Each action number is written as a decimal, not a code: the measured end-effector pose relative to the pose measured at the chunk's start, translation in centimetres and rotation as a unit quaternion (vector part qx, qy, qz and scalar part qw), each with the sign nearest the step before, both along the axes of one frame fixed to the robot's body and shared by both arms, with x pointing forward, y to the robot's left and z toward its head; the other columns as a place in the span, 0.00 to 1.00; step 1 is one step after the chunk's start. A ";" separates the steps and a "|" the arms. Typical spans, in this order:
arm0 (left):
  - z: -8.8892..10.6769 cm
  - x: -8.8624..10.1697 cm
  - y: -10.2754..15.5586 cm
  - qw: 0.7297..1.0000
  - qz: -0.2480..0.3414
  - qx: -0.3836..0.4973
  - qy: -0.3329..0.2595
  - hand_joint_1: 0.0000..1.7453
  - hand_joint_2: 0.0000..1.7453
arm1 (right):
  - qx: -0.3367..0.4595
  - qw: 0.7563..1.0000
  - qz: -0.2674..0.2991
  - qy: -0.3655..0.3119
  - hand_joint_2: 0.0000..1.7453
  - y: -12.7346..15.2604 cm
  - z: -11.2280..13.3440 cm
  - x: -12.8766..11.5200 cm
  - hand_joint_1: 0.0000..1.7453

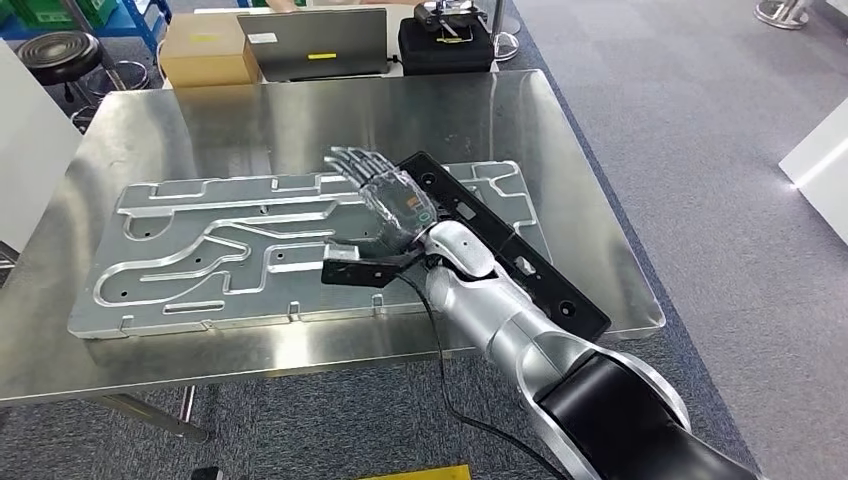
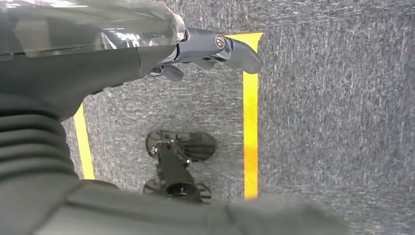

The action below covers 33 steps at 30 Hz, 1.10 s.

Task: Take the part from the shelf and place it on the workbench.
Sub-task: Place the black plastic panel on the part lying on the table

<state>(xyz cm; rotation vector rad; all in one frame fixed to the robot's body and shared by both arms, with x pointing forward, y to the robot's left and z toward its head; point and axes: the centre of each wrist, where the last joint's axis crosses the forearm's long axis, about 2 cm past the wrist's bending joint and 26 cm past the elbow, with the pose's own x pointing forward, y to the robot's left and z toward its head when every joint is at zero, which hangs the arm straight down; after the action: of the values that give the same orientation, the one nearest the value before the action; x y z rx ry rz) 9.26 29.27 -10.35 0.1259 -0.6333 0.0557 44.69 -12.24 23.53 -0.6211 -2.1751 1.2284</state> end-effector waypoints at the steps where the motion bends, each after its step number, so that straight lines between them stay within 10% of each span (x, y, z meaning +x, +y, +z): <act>1: 0.0 0.0 0.0 1.000 0.000 -0.001 0.000 0.00 0.00 | 0.045 0.999 0.010 0.001 0.00 -0.3 0.6 0.0 0.00; 15: -0.4 -1.9 0.1 0.999 0.028 -0.018 -0.020 0.00 0.00 | 0.329 0.905 -0.056 -0.262 0.00 -16.0 9.4 -4.4 0.00; 24: -0.8 -4.7 0.9 0.997 0.068 -0.022 -0.019 0.00 0.00 | 0.297 0.869 -0.195 -0.345 0.00 -29.3 3.0 -17.1 0.00; 33: -0.8 -4.7 1.1 0.997 0.071 -0.019 -0.019 0.00 0.00 | 0.256 0.868 -0.265 -0.332 0.00 -33.4 0.5 -23.7 0.00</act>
<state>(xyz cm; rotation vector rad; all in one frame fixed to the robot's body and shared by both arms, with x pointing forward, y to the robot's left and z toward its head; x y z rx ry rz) 4.58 30.39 -11.11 0.1336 -0.6600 0.2073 20.94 -45.60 24.01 -1.4239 -2.4447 0.1103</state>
